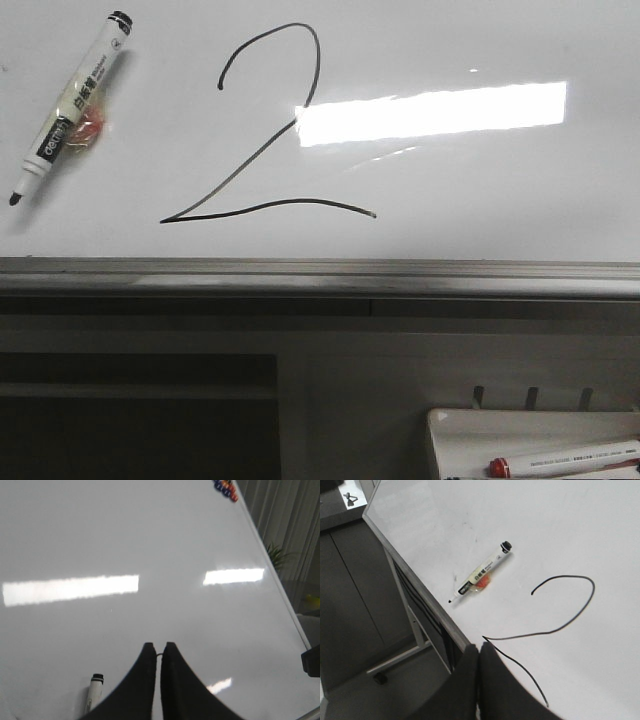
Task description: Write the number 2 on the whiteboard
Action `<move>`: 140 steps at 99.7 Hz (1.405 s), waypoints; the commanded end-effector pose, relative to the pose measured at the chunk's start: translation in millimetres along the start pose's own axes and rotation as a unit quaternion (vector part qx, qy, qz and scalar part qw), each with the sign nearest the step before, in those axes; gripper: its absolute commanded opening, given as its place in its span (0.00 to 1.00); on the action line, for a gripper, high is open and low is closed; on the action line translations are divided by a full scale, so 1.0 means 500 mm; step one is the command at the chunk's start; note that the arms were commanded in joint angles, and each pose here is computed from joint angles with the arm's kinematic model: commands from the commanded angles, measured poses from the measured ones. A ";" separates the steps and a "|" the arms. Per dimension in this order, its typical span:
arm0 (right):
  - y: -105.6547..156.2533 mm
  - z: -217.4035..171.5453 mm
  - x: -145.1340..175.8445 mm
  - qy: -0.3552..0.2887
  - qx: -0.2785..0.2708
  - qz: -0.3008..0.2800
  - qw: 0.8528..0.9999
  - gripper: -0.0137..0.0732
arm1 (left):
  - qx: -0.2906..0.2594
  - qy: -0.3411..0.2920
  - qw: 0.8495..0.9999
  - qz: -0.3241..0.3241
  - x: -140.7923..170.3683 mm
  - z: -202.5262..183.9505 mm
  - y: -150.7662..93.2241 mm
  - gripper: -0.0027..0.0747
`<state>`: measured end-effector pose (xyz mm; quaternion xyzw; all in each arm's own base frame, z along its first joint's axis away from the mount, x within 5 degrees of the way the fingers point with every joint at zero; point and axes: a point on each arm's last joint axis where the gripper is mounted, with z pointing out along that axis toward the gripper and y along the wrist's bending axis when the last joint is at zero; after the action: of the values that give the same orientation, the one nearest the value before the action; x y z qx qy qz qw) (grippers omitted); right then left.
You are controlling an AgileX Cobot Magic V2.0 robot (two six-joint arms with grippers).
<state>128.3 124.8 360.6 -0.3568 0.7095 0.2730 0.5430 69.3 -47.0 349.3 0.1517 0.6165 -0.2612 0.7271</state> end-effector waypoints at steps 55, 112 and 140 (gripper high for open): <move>0.056 -0.169 0.215 -0.099 0.053 -0.048 0.993 0.08 | -0.034 -0.089 0.993 0.073 0.082 -0.130 0.005 0.01; 0.058 -0.173 0.220 -0.106 0.052 -0.047 0.992 0.08 | -0.011 -0.088 0.993 0.075 0.083 -0.129 -0.003 0.01; 0.058 -0.173 0.220 -0.106 0.052 -0.047 0.992 0.08 | -0.037 -0.090 0.994 0.055 0.082 -0.129 0.007 0.01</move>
<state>35.1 53.9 265.3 -0.3577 0.6530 0.2475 0.6200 28.4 -21.5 288.3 0.1546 0.5638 -0.2020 0.7858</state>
